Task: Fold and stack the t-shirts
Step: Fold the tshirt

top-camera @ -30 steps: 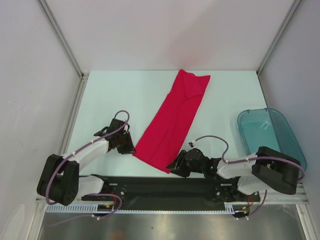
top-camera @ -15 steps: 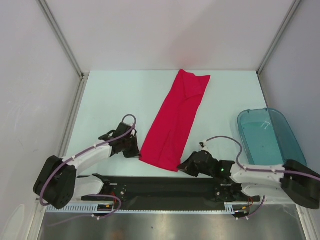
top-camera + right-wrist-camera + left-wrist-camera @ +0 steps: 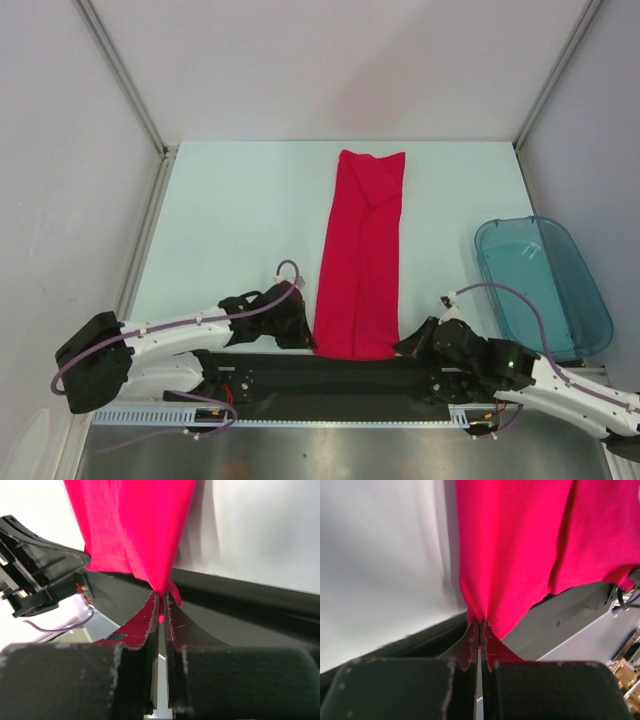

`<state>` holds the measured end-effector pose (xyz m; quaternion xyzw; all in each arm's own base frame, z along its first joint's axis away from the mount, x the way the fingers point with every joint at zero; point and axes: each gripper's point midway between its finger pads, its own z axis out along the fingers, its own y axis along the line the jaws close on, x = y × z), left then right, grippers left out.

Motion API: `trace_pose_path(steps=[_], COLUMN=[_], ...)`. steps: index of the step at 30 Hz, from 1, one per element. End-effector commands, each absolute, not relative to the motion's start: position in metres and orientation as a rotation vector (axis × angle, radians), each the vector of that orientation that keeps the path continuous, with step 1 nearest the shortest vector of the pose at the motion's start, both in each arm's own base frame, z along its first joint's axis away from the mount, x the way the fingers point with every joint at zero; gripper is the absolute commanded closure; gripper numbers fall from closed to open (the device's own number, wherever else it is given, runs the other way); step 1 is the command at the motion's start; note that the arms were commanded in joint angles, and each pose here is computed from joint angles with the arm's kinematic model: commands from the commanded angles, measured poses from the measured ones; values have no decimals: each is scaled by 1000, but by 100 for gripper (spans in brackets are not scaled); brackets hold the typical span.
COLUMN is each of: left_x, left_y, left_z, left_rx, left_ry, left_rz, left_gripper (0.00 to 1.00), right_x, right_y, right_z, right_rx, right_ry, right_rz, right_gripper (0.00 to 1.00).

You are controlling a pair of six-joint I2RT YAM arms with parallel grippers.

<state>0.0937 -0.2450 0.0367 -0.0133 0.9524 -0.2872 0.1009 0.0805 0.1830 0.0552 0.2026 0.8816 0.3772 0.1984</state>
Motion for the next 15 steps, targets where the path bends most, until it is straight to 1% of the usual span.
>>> trace_pose_path(steps=[1,8,15], left_x=[90,73,78], left_y=[-271,-293,-303], left_z=[49,52,66], left_rx=[-99,-7,8], left_ry=[2794,2819,2786], left_rz=[-925,-944,-980], left_gripper=[100,100,100], right_x=[75,72,77], right_y=[138,143,156], right_z=[50,51,57], right_rx=[539,461,424], right_ry=[2494,2526,2492], right_rz=[836,823,889], right_gripper=[98,100,100])
